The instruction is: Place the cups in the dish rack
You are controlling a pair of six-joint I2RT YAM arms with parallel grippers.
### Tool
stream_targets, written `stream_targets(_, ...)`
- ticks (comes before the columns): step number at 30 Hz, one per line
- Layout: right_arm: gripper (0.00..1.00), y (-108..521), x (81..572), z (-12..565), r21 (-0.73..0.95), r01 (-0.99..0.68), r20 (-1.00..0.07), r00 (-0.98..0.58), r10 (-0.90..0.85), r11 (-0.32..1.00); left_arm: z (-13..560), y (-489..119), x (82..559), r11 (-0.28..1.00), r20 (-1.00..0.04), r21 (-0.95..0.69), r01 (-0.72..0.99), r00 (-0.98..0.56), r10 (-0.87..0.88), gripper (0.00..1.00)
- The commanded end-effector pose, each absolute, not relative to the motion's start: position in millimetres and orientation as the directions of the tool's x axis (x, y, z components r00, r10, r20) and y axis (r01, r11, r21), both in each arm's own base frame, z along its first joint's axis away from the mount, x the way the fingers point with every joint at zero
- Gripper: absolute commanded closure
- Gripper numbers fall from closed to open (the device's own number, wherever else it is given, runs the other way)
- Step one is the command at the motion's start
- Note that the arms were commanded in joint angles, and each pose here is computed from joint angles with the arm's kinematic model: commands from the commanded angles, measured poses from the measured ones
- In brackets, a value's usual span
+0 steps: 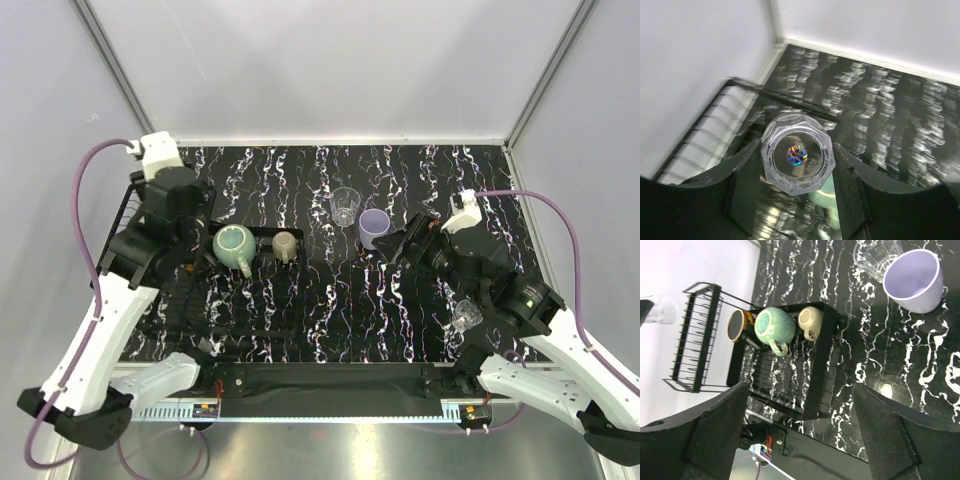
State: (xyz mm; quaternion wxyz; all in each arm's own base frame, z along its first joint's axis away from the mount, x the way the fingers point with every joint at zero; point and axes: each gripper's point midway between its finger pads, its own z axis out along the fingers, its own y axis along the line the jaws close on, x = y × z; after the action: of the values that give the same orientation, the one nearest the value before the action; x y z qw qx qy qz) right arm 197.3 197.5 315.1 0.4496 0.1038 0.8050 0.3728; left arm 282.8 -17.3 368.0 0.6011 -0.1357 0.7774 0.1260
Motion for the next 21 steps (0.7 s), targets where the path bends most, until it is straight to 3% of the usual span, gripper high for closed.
stream_targets(1,0.08,192.5,198.3,331.5,0.685,-0.188,-0.669,-0.545,0.506,0.704,357.8,13.5,284.1,0.913,-0.947,0.052,-0.406,-0.311,-0.085,1.0)
stream_targets(9,0.08,190.1,195.8,325.7,0.683,-0.181,-0.666,-0.552,0.501,0.708,315.9,48.1,295.1,0.88,-0.893,0.039,-0.473,-0.412,-0.181,1.0)
stream_targets(21,0.08,194.3,195.6,321.5,0.686,-0.177,-0.656,-0.569,0.495,0.705,272.6,47.4,314.2,0.876,-0.847,0.003,-0.483,-0.467,-0.255,1.0)
